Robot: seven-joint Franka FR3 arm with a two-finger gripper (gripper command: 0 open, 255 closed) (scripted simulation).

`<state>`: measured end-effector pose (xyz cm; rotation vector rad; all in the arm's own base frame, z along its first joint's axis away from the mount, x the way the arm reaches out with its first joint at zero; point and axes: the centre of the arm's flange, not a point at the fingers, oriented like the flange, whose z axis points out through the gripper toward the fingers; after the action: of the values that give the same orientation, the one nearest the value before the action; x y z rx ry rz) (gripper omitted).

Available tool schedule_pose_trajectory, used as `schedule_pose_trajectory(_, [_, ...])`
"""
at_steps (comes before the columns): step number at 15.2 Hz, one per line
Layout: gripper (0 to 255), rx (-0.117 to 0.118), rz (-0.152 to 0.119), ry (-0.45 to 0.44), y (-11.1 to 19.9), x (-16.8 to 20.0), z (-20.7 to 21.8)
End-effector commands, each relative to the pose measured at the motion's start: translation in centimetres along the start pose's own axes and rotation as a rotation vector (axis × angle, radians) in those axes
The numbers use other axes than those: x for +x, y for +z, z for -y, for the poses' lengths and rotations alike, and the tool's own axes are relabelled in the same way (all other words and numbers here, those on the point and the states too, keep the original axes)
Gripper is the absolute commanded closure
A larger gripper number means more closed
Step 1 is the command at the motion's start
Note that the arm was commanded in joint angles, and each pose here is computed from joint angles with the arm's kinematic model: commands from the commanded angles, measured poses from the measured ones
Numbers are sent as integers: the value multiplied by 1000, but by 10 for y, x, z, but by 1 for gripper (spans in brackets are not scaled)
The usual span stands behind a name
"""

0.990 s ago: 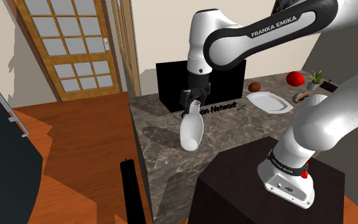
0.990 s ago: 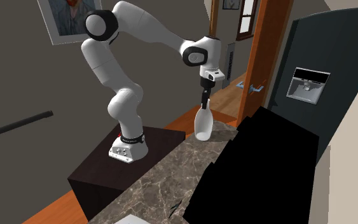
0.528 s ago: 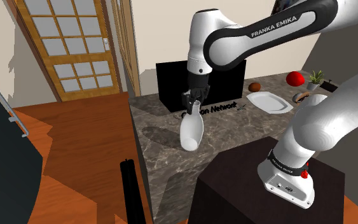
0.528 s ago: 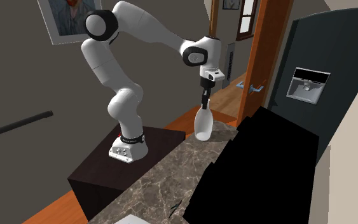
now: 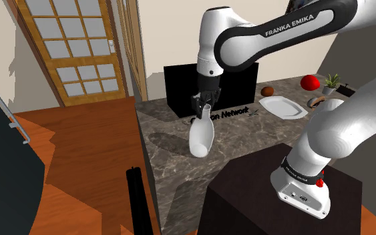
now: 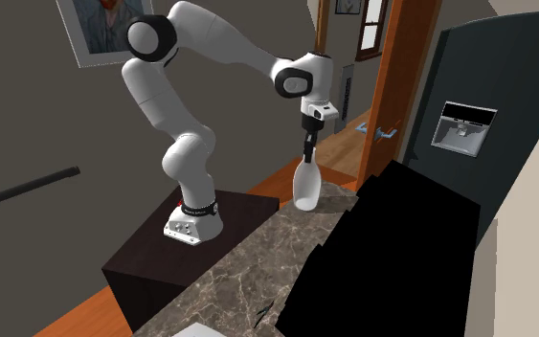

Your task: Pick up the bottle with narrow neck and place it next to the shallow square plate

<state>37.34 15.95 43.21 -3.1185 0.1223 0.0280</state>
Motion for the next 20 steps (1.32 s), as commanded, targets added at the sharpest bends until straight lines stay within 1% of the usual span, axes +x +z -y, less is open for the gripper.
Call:
schedule_pose_trajectory(1, [255,0,0,0,-10,0,1])
schedule_pose_trajectory(20, [255,0,0,0,-110,-2,3])
